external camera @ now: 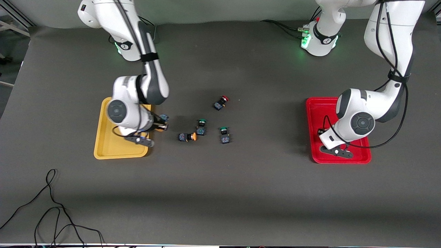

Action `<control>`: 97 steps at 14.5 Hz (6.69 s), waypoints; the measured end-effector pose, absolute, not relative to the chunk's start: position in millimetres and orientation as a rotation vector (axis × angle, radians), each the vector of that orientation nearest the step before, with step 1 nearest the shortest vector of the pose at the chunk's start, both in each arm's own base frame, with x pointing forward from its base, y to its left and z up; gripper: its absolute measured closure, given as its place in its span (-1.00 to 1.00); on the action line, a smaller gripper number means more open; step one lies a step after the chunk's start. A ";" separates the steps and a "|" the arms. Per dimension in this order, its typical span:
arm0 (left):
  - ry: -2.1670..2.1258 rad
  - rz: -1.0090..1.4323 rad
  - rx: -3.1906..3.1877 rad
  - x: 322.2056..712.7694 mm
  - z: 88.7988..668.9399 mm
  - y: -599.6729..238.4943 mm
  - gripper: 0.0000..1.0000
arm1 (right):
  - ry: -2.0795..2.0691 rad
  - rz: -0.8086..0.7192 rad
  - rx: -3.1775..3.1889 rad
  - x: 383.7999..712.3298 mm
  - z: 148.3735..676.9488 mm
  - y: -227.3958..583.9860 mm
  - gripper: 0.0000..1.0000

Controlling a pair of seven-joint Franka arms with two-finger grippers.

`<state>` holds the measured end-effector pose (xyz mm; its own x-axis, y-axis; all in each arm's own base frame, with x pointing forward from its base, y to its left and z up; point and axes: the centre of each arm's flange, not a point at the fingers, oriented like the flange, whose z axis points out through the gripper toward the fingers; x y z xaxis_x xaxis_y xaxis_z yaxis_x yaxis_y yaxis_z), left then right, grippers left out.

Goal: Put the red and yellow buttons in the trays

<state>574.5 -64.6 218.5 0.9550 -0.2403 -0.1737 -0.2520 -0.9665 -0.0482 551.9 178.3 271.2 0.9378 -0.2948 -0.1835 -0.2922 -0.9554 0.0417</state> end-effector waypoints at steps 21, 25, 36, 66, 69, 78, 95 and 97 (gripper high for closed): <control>0.073 -0.056 -3.181 402.2 269.5 -524.7 -0.97 | -0.567 -0.207 3.270 636.1 328.3 137.0 -1.00; 0.214 -0.075 -3.197 367.5 232.6 -554.6 -0.96 | -0.968 -0.273 3.192 625.3 294.0 242.6 -1.00; 0.293 -0.070 -3.173 353.1 183.5 -560.0 -0.08 | -1.780 -0.468 2.597 572.5 161.0 274.0 -1.00; 0.297 0.173 -3.069 524.2 233.6 17.7 0.12 | -0.812 -0.108 2.921 546.3 299.6 97.6 -1.00; 0.304 0.172 -3.066 524.5 234.3 23.7 -0.21 | -0.811 -0.015 3.025 568.1 383.7 95.7 -1.00; 0.247 0.122 -3.111 590.1 334.4 -77.4 -1.00 | -0.360 0.168 3.240 547.4 578.7 20.8 -1.00; -0.180 0.004 -3.107 531.0 563.7 -29.2 -1.00 | -0.153 0.062 3.192 535.0 627.5 33.8 -1.00; -0.209 0.026 -3.100 532.5 570.6 -18.8 -1.00 | -0.154 0.066 3.192 535.2 628.7 33.5 -1.00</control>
